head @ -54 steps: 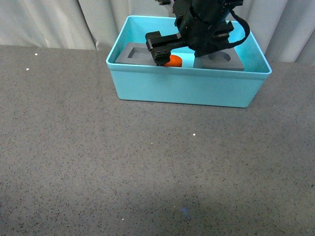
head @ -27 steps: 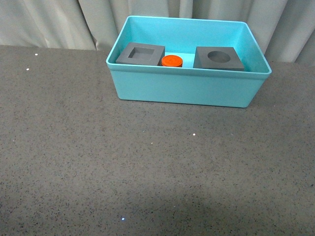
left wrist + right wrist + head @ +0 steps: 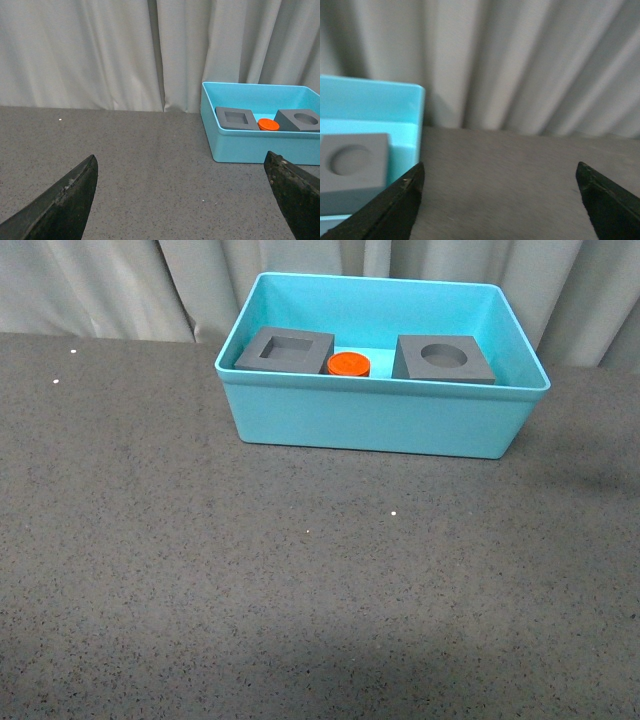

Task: Place gray and orange parts in blue box

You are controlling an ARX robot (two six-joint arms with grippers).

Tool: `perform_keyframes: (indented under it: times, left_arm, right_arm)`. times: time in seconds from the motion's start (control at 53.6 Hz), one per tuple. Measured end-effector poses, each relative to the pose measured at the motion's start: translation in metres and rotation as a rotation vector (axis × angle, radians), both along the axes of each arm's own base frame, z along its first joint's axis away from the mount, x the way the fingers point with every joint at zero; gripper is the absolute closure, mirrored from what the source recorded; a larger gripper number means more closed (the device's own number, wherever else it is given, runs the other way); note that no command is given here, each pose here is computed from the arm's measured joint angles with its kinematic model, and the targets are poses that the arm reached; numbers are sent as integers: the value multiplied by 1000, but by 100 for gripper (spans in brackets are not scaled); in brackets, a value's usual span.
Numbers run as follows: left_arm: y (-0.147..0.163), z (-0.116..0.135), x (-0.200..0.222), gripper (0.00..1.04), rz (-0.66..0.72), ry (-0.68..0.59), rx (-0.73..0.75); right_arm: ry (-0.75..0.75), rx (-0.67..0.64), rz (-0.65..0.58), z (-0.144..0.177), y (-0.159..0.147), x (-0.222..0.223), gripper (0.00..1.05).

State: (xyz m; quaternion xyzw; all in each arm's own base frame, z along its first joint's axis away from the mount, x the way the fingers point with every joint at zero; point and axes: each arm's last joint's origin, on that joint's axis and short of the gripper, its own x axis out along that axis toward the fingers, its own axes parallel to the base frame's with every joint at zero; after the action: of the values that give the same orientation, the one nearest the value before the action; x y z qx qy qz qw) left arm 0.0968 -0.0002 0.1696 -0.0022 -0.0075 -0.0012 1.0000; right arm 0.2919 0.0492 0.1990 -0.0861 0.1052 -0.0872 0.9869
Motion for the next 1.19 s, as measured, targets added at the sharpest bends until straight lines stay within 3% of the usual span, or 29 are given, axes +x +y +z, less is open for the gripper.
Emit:
perform_keyframes:
  times: [0.037, 0.112, 0.187, 0.485, 1.195]
  left_arm:
    - [0, 0, 0, 7, 2, 0, 0]
    - [0, 0, 0, 7, 2, 0, 0]
    - [0, 0, 0, 7, 0, 0, 0]
    - [0, 0, 0, 7, 2, 0, 0]
    - [0, 0, 0, 7, 2, 0, 0]
  right_arm:
    - [-83, 76, 97, -8, -6, -9, 27]
    - [-171, 131, 173, -11, -12, -27, 41]
    - [-202, 150, 181, -11, -19, -45, 57]
    - [-197, 158, 177, -22, -33, -87, 105]
    - [-197, 164, 176, -36, -49, -150, 104]
